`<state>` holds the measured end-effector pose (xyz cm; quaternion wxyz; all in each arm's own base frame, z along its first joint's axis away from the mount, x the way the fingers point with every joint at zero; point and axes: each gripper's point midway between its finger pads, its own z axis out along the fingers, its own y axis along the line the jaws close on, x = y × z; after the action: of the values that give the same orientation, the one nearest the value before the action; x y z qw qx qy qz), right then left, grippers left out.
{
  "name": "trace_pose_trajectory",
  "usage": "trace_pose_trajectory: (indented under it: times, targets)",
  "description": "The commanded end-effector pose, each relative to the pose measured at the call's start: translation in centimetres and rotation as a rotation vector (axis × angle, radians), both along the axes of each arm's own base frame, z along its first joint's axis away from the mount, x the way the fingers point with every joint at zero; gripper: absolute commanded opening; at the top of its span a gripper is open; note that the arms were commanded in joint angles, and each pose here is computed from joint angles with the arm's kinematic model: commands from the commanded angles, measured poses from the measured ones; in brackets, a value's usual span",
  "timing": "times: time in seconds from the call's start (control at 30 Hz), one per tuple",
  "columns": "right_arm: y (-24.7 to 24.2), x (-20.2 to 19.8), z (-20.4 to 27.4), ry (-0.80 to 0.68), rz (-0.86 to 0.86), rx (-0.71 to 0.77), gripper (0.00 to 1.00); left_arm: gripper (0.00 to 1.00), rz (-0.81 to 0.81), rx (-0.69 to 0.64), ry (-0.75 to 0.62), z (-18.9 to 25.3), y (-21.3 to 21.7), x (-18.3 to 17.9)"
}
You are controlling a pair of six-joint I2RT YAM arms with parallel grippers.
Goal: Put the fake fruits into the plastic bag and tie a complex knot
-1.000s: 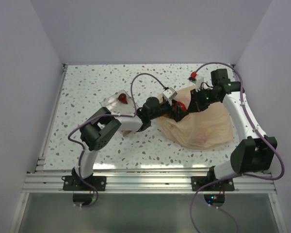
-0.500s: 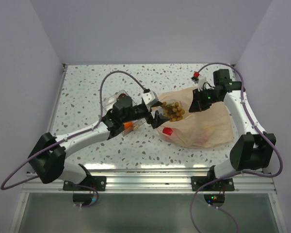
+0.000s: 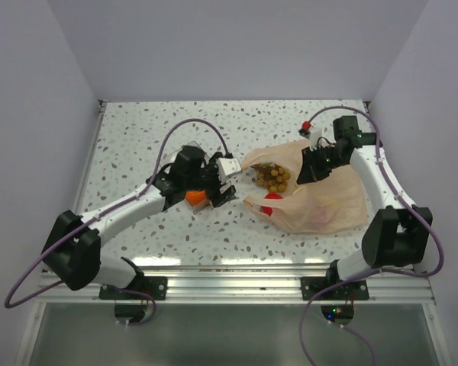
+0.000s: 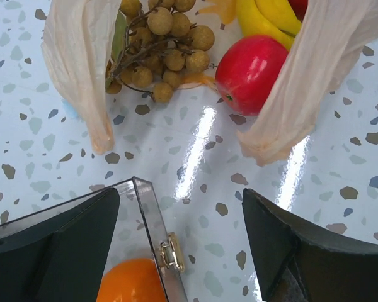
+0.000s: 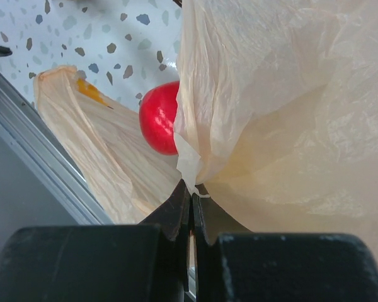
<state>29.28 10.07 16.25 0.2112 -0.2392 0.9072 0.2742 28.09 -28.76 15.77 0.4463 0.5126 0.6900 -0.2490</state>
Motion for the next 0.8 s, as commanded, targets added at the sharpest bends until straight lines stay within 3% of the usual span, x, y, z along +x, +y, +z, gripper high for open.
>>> trace_pose_trajectory:
  times: [0.0,0.3,0.5,0.6,0.77]
  targets:
    - [0.1,-0.9,-0.2,-0.004,0.040,0.011,0.00,0.84,0.023,0.023,-0.023,0.1,-0.4,2.2]
    - [0.0,-3.3,-2.0,0.057,0.073,0.004,0.00,0.83,-0.062,-0.005,-0.025,-1.1,-6.0,5.8]
    - [-0.3,-3.0,-1.9,0.041,0.049,-0.010,0.00,0.82,-0.244,-0.025,-0.045,-2.3,-9.9,2.2]
    - [-0.2,-2.2,-1.2,0.025,0.030,-0.005,0.00,0.87,-0.328,-0.034,-0.045,-3.2,-11.4,-0.6]
    - [0.0,-0.9,0.0,-0.006,0.012,0.007,0.00,0.93,-0.361,-0.059,-0.069,-3.4,-13.2,-1.3]
